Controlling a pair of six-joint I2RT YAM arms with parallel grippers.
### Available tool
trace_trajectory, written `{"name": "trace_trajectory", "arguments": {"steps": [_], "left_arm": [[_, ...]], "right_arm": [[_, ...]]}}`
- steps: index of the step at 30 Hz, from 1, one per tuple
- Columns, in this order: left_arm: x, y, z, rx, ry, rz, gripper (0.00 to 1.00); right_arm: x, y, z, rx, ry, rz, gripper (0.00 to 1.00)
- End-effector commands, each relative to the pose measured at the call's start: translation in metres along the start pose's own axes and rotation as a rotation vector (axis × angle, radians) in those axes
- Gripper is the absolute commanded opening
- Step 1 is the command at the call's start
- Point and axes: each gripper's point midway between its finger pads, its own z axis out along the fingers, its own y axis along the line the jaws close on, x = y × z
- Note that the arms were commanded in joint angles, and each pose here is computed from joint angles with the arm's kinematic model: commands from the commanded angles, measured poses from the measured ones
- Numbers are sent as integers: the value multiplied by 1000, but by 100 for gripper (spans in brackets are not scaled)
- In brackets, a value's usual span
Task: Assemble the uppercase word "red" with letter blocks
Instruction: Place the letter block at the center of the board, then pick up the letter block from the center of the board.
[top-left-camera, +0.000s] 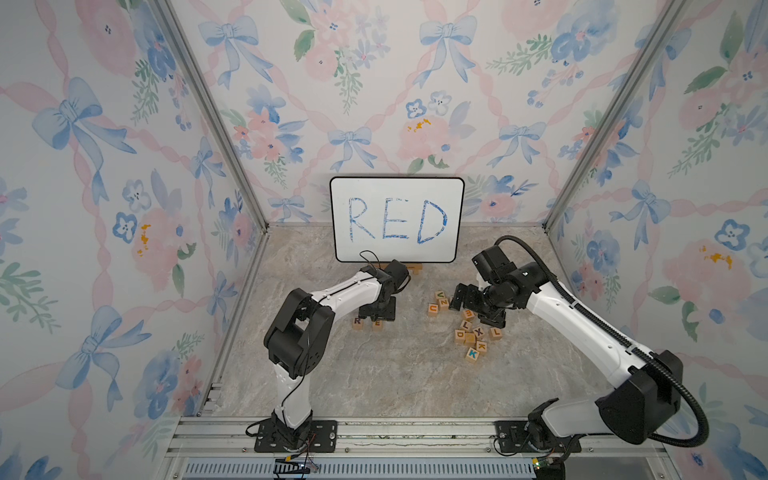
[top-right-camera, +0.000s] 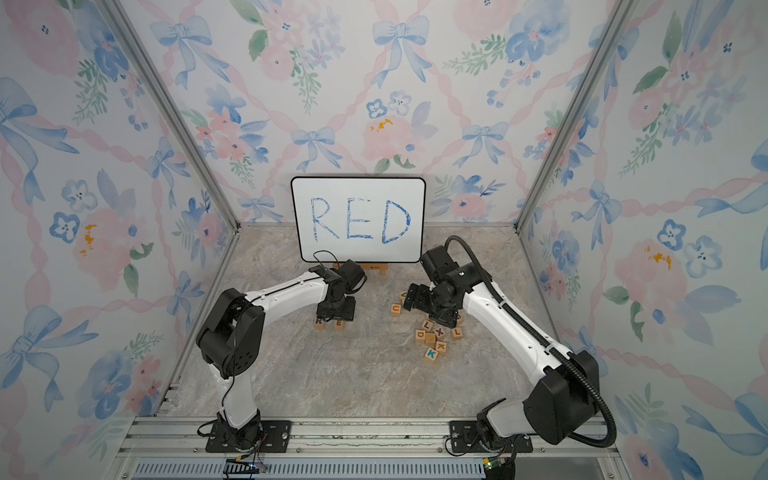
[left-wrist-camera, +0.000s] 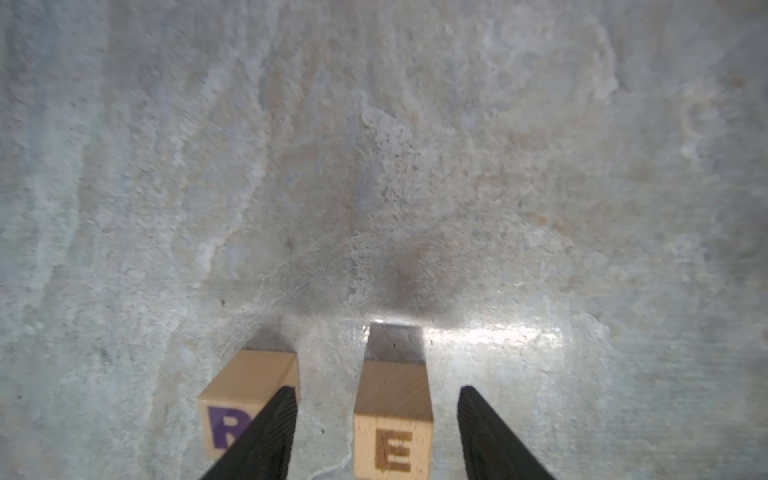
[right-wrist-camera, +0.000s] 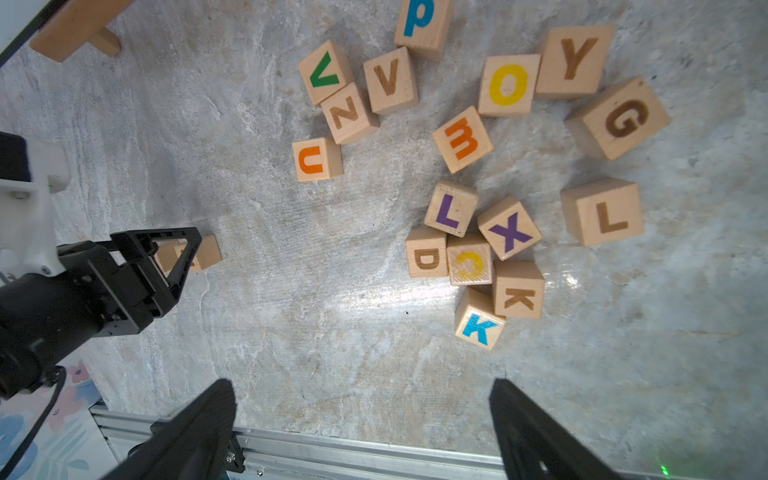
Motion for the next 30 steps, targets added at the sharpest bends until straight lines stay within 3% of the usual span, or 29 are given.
{"name": "trace_trajectory", "arguments": {"steps": [1, 3, 5, 12, 20, 30], "left_arm": [[-19, 5, -29, 3, -80, -26, 69], [-24, 8, -39, 17, -105, -57, 90], [-28, 10, -48, 37, -123, -91, 98], [-41, 4, -87, 158, -207, -113, 98], [-42, -7, -131, 393, -298, -88, 98], [-15, 7, -145, 480, -337, -94, 98]], "right_arm": [[6, -5, 0, 33, 9, -10, 97], [7, -6, 1, 56, 10, -27, 97], [7, -7, 4, 83, 16, -47, 97], [9, -15, 22, 183, 53, -125, 97], [7, -18, 53, 255, 101, -174, 98], [8, -18, 99, 320, 167, -207, 71]]}}
